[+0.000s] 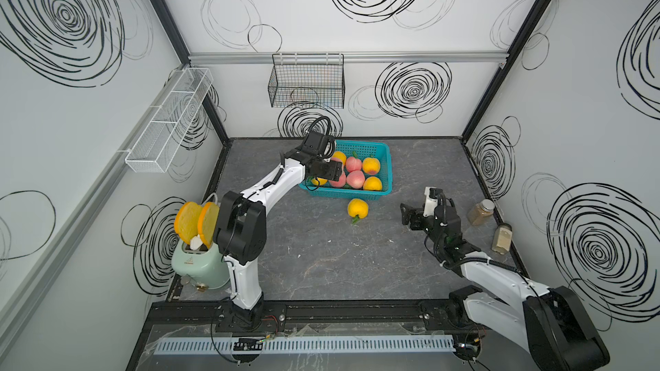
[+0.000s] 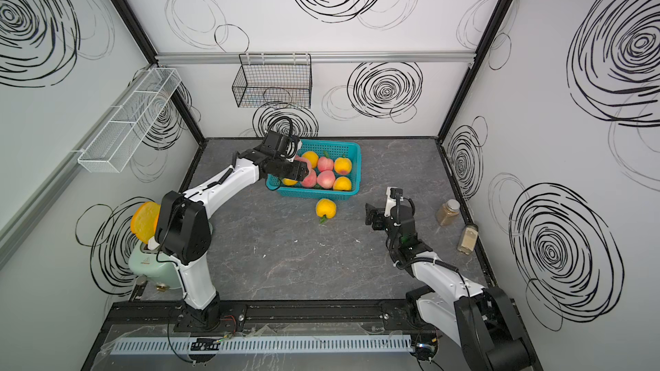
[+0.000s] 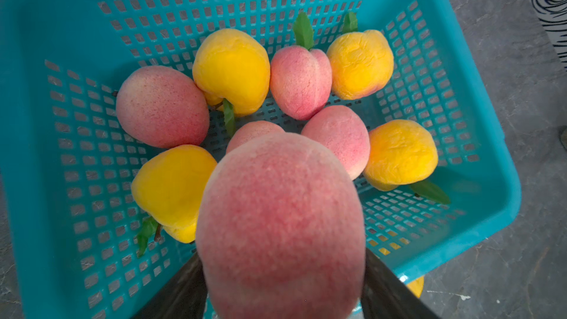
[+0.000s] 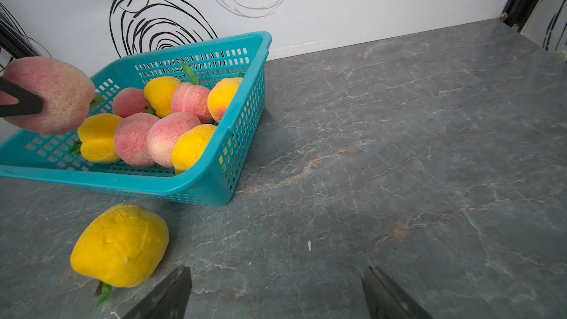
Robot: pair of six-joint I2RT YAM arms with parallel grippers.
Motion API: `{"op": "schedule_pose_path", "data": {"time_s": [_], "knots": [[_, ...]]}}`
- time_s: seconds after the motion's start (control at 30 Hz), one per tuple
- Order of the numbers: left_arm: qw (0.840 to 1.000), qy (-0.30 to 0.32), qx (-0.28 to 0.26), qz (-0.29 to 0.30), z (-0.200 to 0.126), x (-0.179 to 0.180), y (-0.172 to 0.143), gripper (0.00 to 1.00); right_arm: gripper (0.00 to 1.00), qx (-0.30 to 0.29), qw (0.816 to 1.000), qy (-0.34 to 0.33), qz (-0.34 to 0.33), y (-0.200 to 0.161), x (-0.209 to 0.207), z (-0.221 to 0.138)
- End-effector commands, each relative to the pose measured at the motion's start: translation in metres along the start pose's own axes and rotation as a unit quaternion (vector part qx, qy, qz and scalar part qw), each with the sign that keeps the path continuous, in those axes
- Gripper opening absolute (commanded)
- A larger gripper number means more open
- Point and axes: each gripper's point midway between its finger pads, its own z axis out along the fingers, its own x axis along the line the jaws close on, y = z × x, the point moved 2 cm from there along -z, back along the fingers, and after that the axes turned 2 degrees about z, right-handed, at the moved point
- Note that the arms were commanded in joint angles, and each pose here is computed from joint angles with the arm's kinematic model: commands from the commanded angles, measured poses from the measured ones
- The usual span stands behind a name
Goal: Put the peaches into the basket
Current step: Place the peach in the basket.
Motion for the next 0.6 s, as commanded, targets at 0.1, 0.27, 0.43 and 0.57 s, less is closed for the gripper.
{"op": "schedule_pose_path", "data": {"time_s": [0.1,0.27,0.43,0.57], "knots": [[0.999,0.023,0.023,-0.003,0.0188,0.0143,-0.0132,0.8,0.91,-0.014,1.0,0.007,0.007,0.012,0.0046,0.0025],[0.999,0.029,0.028,-0.004,0.0219,0.0178,-0.0159,0.82,0.91,-0.015,1.0,0.006,0.006,0.0125,0.004,0.0021],[0.999,0.026,0.025,-0.005,0.0208,0.0167,-0.0155,0.82,0.91,-0.014,1.0,0.005,0.006,0.0121,0.0037,0.0023],[0.999,0.024,0.026,-0.005,0.0206,0.0163,-0.016,0.82,0.91,-0.014,1.0,0.005,0.007,0.0119,0.0033,0.0023]]}}
